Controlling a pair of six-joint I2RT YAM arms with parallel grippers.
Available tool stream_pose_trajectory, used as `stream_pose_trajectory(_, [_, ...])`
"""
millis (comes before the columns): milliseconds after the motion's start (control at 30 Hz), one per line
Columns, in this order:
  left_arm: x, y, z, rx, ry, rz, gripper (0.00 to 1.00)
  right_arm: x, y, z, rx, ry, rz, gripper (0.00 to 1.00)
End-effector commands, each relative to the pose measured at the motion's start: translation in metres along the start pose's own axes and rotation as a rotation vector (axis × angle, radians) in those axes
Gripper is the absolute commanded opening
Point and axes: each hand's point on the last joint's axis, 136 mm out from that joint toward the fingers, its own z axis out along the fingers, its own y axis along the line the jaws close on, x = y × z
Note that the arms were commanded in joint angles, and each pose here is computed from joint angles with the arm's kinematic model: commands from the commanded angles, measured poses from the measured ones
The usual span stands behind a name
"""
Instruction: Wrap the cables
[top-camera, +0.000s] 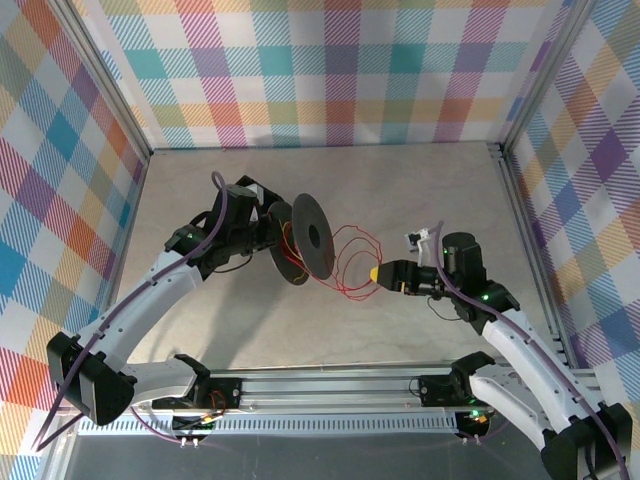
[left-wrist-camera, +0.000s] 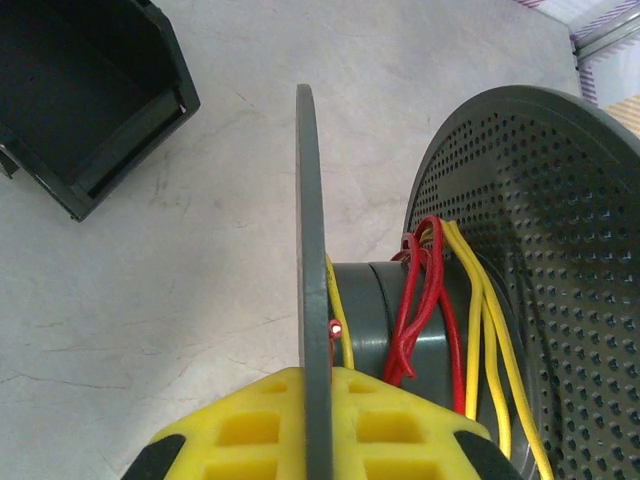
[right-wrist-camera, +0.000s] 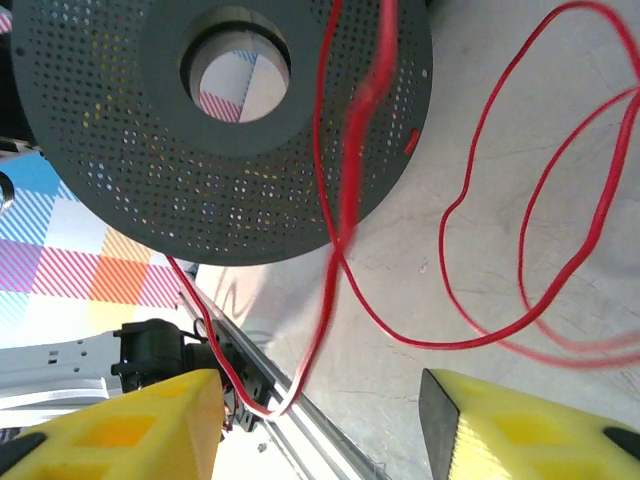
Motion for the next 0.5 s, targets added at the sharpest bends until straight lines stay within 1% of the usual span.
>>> stream_pose_trajectory(0, [-0.022,-0.014,-0.017,0.07,-0.099,0.012,0.0,-0.004,0.007,-0.008,0.02,-0.002,-0.038,0.62])
stream_pose_trajectory(167, [-0.021,-0.013,-0.017,0.066,-0.104,0.008,0.0,-0.006,0.024,-0.012,-0.035,0.009,-0.055,0.7])
stream_pose_trajectory(367, [-0.022,-0.014,-0.023,0.079,-0.116,0.005,0.0,-0.015,0.018,-0.022,-0.003,-0.017,-0.018,0.71])
stream_pose_trajectory(467, [-0.022,-0.012,-0.026,0.075,-0.122,0.005,0.0,-0.022,0.013,-0.031,0.003,-0.053,0.02,0.72])
